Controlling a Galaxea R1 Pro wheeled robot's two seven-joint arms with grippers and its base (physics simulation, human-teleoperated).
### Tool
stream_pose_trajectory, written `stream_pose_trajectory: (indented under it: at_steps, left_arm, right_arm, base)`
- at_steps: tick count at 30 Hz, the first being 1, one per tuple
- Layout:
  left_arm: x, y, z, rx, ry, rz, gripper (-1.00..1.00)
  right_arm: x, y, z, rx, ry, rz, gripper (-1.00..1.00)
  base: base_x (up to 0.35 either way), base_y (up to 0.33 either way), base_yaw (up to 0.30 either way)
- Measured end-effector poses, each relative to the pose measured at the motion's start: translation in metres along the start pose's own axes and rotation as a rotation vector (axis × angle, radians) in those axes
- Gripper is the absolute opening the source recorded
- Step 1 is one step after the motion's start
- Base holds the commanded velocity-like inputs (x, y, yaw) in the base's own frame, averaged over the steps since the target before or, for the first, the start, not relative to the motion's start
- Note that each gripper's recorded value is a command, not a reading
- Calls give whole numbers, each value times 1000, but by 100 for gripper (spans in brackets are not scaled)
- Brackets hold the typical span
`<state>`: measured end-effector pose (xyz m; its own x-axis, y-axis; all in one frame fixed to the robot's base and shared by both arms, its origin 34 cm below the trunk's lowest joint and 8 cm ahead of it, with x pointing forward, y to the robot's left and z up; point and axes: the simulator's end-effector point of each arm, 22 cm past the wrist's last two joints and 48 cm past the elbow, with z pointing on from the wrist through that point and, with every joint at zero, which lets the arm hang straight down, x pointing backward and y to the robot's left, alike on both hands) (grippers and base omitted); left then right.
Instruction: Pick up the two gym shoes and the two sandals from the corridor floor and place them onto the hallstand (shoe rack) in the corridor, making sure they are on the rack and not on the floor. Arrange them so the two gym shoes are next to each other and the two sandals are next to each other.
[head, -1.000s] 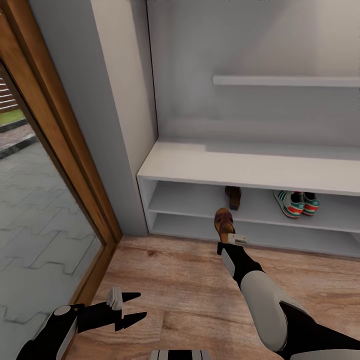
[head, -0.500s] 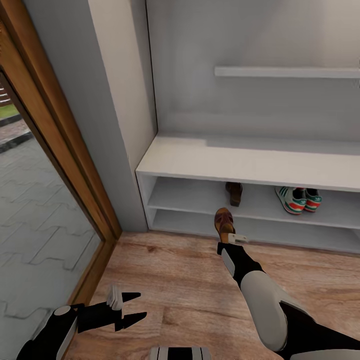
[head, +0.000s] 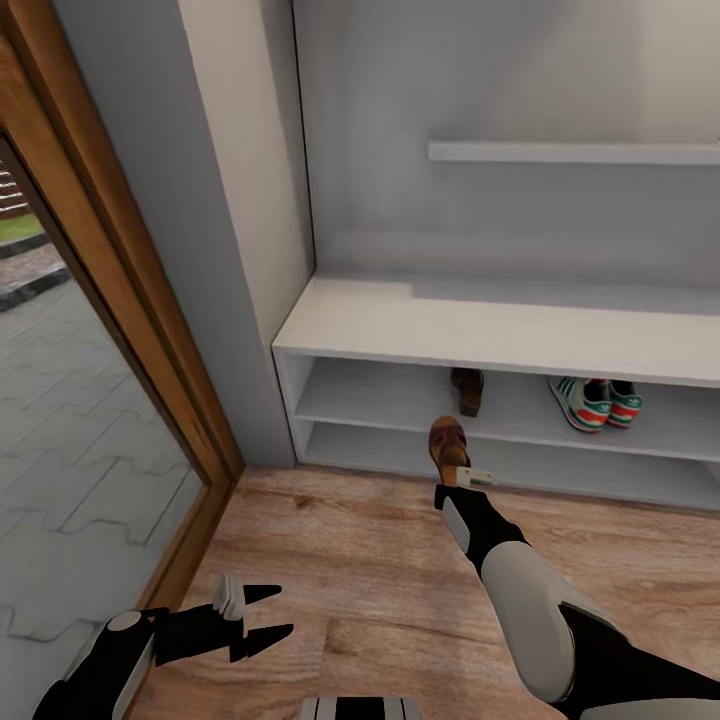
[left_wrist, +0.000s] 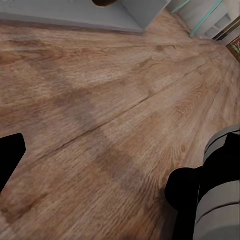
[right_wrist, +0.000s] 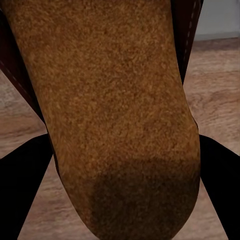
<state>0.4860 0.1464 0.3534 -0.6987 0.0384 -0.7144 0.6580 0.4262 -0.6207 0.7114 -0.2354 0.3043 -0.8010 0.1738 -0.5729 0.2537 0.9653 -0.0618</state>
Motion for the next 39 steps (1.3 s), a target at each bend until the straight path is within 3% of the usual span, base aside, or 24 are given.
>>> stream_pose_trajectory:
  at_steps: [15,33,39]
  left_arm:
    - [-10,-3,-3,-1,-11,22,100]
    - [-51,-23,-13,-3,-62,111,100]
    - [-52,-23,-13,-3,-64,114,100]
  right_arm:
    - [-12,0,-9,-4,-22,4,-100]
    - [-64,0,-55,-21,-122,24,-100]
    - [-67,-1,-57,-20,-128,28,-100]
  base:
    - [0,0,0]
    - [0,0,0]
    - [0,0,5]
